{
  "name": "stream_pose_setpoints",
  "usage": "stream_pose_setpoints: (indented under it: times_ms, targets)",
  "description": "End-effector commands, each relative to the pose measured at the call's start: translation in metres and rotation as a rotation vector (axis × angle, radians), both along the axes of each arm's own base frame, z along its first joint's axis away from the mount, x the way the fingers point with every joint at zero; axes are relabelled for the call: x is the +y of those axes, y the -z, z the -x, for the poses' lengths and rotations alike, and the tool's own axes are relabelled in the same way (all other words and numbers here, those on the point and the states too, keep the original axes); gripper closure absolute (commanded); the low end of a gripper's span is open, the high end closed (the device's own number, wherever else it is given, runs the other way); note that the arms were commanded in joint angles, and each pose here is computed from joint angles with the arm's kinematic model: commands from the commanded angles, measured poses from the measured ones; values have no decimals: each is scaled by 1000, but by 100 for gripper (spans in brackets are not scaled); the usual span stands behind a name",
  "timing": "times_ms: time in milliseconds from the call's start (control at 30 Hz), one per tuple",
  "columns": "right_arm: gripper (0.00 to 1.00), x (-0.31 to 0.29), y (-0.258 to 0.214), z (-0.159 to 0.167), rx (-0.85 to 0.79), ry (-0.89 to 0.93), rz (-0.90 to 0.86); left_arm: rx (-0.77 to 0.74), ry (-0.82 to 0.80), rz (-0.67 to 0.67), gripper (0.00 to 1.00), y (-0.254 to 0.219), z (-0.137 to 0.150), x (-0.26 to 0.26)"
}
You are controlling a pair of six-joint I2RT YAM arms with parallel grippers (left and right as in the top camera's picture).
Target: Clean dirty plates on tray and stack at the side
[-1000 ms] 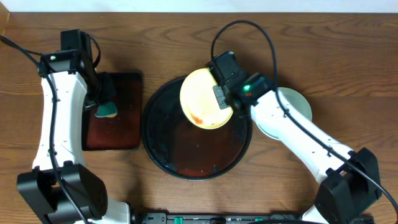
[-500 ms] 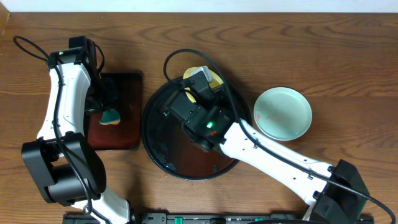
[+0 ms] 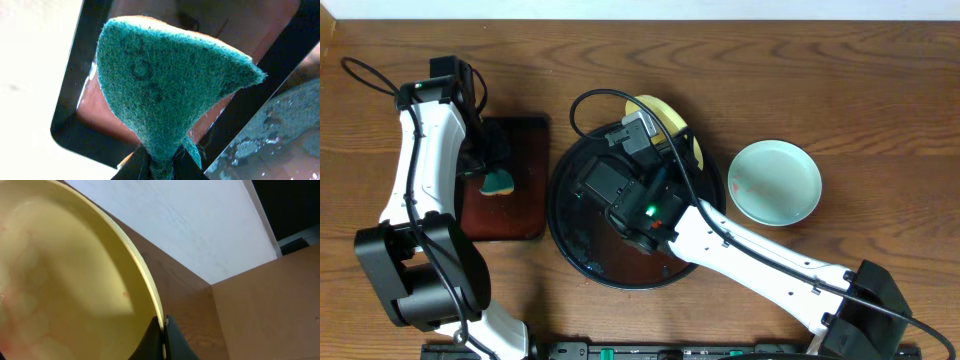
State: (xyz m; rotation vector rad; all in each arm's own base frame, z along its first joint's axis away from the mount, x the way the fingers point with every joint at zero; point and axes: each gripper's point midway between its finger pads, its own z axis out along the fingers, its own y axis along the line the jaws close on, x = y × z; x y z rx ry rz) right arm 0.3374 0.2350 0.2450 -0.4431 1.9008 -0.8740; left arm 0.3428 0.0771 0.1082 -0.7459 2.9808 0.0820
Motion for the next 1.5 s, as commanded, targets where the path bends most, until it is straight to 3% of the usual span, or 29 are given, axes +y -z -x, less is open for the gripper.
stream_pose_setpoints:
  times_ms: [0,100,167,333,433,600,800,1200,1467]
  targets:
    - [99,-3,-12,2,-46,17,13,0,5,1,85,7,-2,1]
    - [99,-3,-12,2,-46,17,12,-21,5,-3,83,6,-7,2]
    - [99,-3,-12,2,-46,17,12,-28,5,-5,73,6,-9,2]
    - [99,-3,-12,1,-47,18,11,-29,5,-5,36,6,-9,2]
    - [99,-2,-12,2,-50,15,7,-29,5,-5,27,6,-9,2]
    - [99,0,-18,5,-81,19,24,-29,5,-5,25,6,-9,2]
    - [99,4,-49,17,-256,64,43,-29,5,-5,25,6,-9,2]
    - [99,9,-45,18,-228,38,15,-30,5,-5,24,6,-9,2]
    - [99,23,-18,18,-51,-66,-76,-20,5,-3,24,4,-6,1]
